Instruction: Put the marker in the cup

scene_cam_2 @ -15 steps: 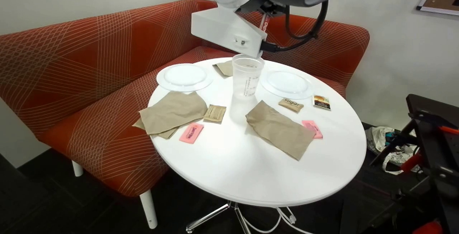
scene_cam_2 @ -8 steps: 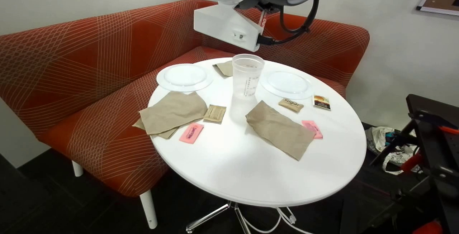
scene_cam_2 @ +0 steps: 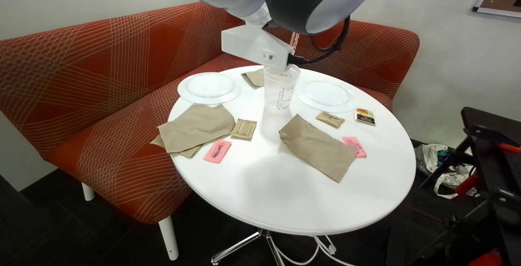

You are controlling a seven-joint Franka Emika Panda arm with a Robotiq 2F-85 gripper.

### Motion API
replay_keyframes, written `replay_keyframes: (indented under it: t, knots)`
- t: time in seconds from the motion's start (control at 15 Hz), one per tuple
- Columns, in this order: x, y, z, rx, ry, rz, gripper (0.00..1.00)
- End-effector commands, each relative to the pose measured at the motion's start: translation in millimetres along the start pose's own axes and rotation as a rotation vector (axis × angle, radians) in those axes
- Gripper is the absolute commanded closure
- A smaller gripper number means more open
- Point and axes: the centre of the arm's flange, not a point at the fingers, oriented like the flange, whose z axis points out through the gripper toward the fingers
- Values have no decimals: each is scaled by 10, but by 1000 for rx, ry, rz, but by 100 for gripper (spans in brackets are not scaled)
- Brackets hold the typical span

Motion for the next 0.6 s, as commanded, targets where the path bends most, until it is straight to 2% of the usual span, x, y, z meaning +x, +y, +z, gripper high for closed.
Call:
replay_keyframes:
  t: [0.0,0.53]
  knots:
    - [-77,-140,7,1,-12,-36,95]
    - [-378,-161,94,-22,-3,-100,95]
